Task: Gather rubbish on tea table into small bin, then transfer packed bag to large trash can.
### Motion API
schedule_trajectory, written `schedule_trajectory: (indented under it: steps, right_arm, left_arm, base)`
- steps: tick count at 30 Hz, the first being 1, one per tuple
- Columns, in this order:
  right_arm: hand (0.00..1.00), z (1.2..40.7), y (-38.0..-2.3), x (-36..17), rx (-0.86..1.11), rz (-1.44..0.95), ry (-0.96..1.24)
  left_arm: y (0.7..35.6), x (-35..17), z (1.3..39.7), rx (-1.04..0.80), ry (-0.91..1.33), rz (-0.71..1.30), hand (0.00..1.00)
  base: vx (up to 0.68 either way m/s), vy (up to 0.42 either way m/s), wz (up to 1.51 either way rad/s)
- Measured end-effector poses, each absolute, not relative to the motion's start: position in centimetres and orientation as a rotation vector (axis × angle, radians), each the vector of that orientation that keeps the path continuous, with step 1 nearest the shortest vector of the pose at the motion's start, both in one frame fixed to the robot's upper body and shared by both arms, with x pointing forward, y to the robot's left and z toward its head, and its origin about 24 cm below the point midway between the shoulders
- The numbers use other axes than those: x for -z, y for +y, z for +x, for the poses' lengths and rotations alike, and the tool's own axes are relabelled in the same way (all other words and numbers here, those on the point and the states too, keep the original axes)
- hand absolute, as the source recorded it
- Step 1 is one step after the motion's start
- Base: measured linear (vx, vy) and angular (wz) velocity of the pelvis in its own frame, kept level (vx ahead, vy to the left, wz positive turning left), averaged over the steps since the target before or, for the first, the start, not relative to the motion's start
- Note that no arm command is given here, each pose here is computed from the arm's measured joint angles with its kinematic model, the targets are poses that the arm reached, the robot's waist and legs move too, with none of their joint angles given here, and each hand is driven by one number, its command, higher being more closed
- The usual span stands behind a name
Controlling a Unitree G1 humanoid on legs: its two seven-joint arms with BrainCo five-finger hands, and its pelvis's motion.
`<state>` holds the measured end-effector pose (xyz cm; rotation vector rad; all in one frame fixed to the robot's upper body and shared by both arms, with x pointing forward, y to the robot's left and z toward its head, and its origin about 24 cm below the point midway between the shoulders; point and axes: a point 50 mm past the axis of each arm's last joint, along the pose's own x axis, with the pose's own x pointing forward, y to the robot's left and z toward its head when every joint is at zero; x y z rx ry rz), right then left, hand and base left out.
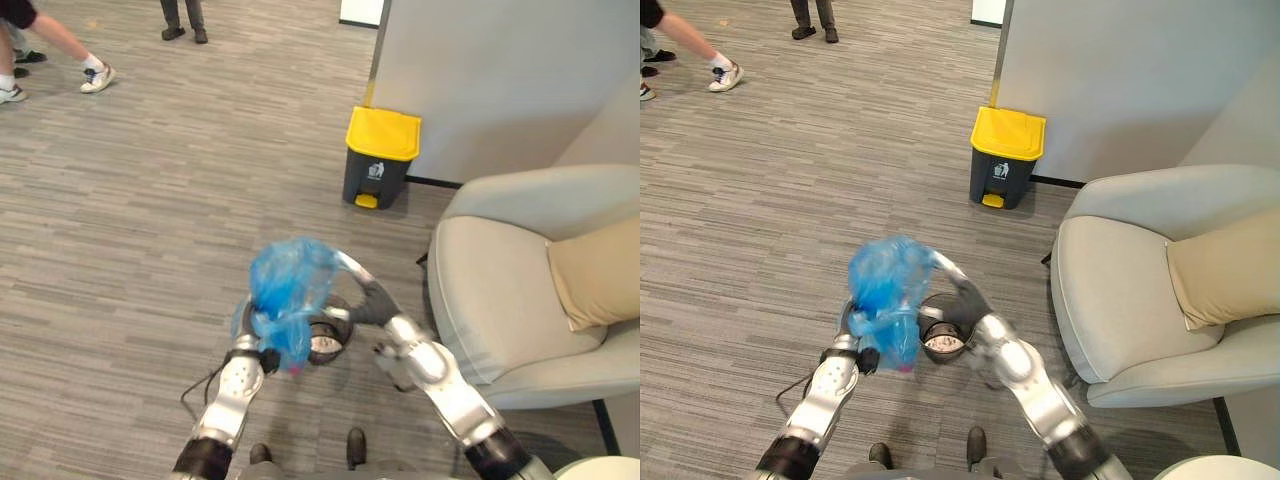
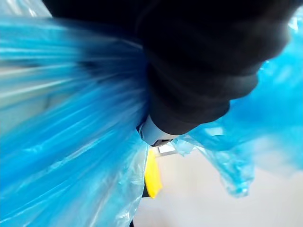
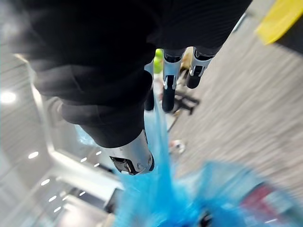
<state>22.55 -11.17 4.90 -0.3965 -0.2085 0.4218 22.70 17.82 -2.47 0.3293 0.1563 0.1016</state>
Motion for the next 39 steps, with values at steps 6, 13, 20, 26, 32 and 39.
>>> schedule_trajectory:
  steps: [6,13,20,26,32,39]
  right_arm:
    - [0.00,17.2,-20.6,3.3,-0.163,-0.445,0.267]
    - [0.00,12.2,-24.5,9.5,0.041,-0.360,0.638]
    - [0.00,11.0,-24.5,11.1,0.117,-0.351,0.734]
    - [0.00,12.0,-23.8,11.1,0.183,-0.314,0.710]
    - [0.00,14.3,-22.4,10.6,0.186,-0.276,0.650]
    - [0.00,14.1,-20.8,10.4,0.207,-0.197,0.634]
  left_arm:
    - [21.8,5.4,18.1,-0.203,0.343,0.284,1.00]
    - [24.1,9.5,13.4,-0.268,0.592,0.227,1.00]
    - [23.8,10.3,13.0,-0.246,0.646,0.203,1.00]
    - [22.7,9.9,14.4,-0.229,0.602,0.167,1.00]
    - [22.3,9.9,13.9,-0.210,0.614,0.175,1.00]
    - [22.1,7.7,16.8,-0.164,0.489,0.227,1.00]
  base:
    - [0.01,0.000,0.08]
    - [0.04,0.016,0.15]
    - [-0.02,0.017,0.67]
    - [0.03,0.077,0.99]
    - [0.11,0.146,0.13]
    - [0.28,0.055,0.26]
